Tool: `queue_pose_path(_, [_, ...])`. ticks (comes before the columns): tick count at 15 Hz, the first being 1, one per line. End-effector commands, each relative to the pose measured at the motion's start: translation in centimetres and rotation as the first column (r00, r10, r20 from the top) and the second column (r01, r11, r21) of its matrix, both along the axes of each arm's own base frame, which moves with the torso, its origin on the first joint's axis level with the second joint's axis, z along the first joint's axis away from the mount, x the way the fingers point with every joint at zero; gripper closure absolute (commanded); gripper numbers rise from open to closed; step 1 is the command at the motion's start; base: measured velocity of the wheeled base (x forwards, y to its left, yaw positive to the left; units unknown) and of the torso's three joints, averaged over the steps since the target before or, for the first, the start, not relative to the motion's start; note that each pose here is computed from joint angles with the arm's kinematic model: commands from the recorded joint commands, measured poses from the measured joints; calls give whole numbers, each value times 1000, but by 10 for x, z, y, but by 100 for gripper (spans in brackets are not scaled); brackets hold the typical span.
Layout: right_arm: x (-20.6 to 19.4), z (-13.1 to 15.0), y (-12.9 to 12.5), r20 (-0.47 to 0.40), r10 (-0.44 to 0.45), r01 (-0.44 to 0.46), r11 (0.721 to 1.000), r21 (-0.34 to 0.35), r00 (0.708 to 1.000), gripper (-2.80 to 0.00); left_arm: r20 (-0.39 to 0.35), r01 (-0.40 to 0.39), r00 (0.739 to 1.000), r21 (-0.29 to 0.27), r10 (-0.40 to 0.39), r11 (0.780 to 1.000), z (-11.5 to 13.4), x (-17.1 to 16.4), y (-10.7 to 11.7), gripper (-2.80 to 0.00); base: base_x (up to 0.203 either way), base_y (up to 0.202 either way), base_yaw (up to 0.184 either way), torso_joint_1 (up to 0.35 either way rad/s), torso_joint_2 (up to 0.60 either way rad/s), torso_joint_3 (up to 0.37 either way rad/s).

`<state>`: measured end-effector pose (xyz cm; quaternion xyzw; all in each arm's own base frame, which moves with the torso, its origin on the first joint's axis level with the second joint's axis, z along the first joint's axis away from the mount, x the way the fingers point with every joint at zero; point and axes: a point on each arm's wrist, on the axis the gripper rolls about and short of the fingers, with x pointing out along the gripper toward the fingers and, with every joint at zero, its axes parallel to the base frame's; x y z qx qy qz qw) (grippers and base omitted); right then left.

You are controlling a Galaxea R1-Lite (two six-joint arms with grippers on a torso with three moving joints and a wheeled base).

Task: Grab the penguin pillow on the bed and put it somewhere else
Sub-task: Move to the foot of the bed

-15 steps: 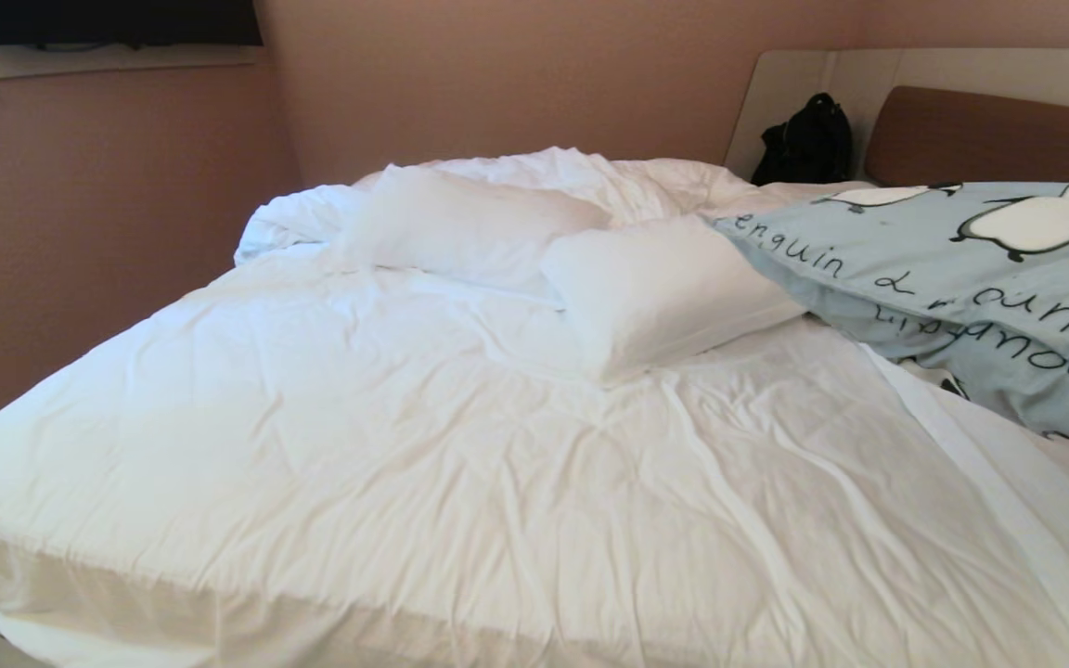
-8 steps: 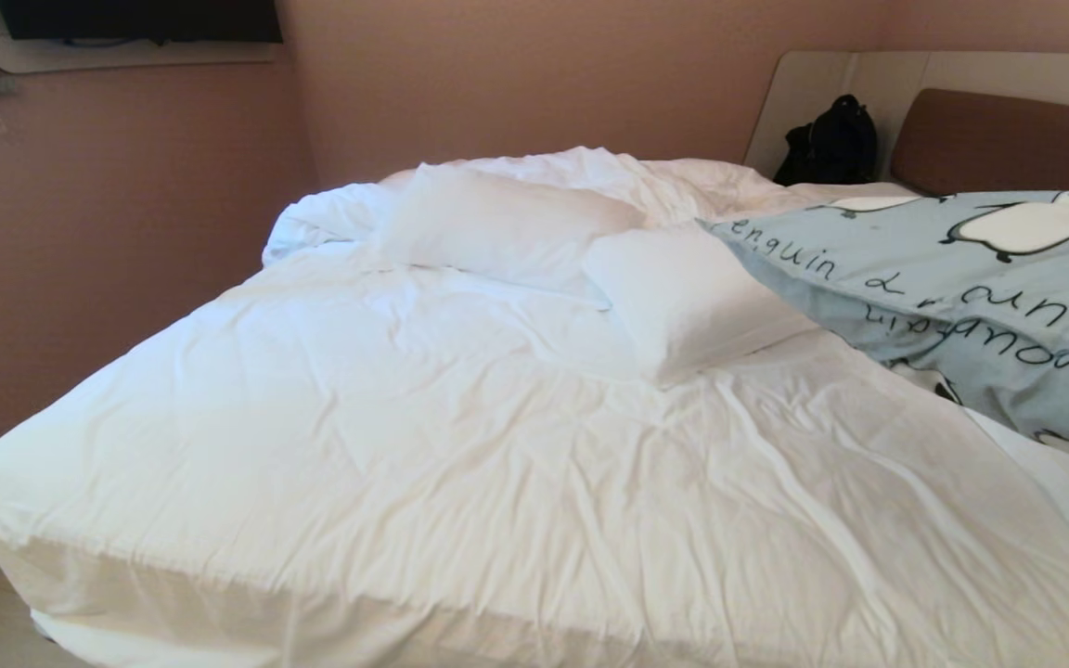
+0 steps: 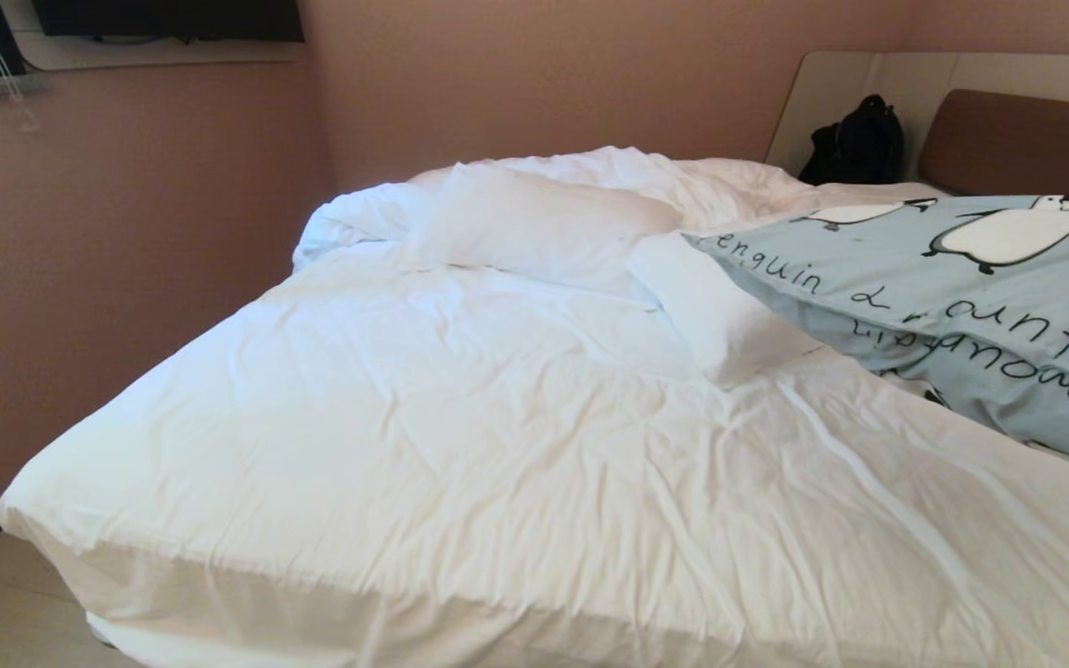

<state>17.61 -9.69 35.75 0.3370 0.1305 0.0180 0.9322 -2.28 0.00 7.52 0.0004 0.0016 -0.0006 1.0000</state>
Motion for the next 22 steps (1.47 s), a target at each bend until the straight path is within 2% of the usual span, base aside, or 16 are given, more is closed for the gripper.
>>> queue_pose_path(1, [3,-1,3,-7,5,-5,1000,1,1000,0,0,0,1000,-1,0,1000,0,0,0,0,0,194,-1,0,2,2])
queue_pose_path(22, [8,-1,15,-10,51,-51,999,-2,999,0,0,0,1000,-1,0,1000,0,0,0,0,0,194,0,2,2,2])
